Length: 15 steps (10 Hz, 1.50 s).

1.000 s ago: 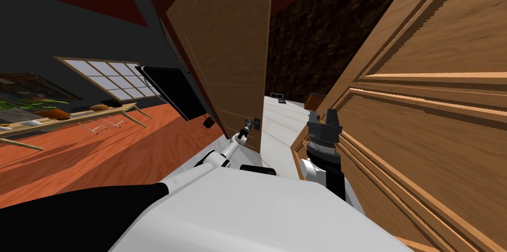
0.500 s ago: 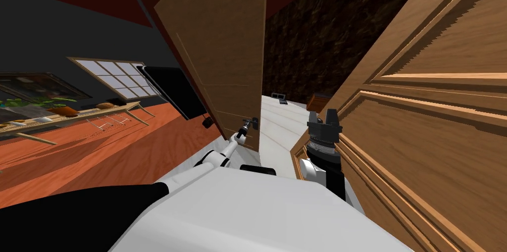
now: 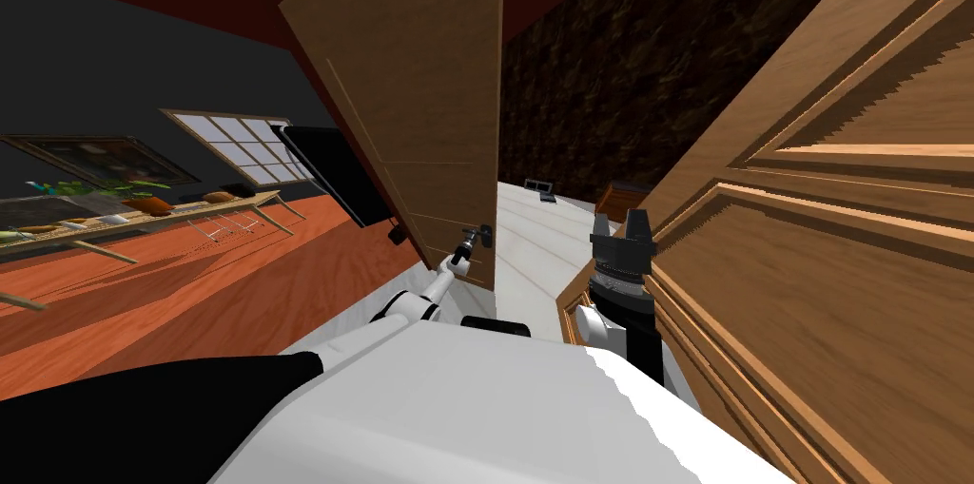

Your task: Push the door open

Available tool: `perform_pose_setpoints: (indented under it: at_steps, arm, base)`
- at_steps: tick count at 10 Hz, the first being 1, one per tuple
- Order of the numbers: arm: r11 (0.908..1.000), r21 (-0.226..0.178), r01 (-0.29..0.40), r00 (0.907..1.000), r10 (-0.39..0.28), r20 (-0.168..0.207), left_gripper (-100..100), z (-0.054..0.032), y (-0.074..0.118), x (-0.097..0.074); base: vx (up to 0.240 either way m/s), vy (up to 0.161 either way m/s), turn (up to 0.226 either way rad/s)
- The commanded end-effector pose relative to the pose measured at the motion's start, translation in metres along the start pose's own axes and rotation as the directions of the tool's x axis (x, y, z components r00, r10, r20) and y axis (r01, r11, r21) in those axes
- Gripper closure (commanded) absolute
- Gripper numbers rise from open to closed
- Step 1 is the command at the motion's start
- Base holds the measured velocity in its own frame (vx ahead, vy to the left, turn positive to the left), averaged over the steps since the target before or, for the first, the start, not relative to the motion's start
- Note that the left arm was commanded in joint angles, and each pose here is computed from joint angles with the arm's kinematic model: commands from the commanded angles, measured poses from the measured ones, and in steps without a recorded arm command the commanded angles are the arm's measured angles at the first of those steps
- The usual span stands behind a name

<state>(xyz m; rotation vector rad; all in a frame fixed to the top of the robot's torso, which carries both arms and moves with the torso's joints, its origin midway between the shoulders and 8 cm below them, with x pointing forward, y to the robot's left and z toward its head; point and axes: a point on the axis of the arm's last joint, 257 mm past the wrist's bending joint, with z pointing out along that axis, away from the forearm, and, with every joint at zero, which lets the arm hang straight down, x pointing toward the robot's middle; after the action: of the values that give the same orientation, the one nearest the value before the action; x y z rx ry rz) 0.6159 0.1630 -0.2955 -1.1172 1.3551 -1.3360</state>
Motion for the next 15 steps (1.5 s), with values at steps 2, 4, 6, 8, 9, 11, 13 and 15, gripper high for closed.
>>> perform_pose_setpoints:
  at_steps: [2, 4, 6, 8, 9, 11, 13, 15]
  arm:
    - [0.9999, 0.01, 0.002, 0.9996, -0.002, 0.029, 100, 0.0005, -0.003, -0.015]
    - [1.0, 0.003, 0.003, 0.9994, -0.003, 0.035, 100, -0.0017, 0.001, -0.019]
    - [0.9999, 0.008, -0.012, 0.9982, 0.012, 0.059, 100, -0.0015, -0.003, -0.032]
    - [0.9997, 0.01, -0.022, 0.9971, 0.021, 0.073, 100, -0.0017, -0.004, -0.038]
    - [0.9996, 0.011, -0.027, 0.9964, 0.026, 0.08, 100, -0.0019, -0.005, -0.042]
    - [0.9996, 0.011, -0.027, 0.9964, 0.026, 0.08, 100, -0.0019, -0.005, -0.042]
    - [0.9991, 0.013, -0.039, 0.9942, 0.038, 0.101, 100, -0.0023, -0.007, -0.051]
    - [0.9991, 0.013, -0.039, 0.9942, 0.038, 0.101, 100, -0.0023, -0.007, -0.051]
  base:
    - [0.12, -0.151, 0.068]
    - [0.095, -0.102, 0.045]
    - [0.163, 0.035, 0.108]
    - [0.179, 0.01, 0.096]
    - [0.188, 0.03, 0.087]
    - [0.084, 0.016, 0.009]
    - [0.158, 0.024, 0.153]
    - [0.084, -0.003, 0.002]
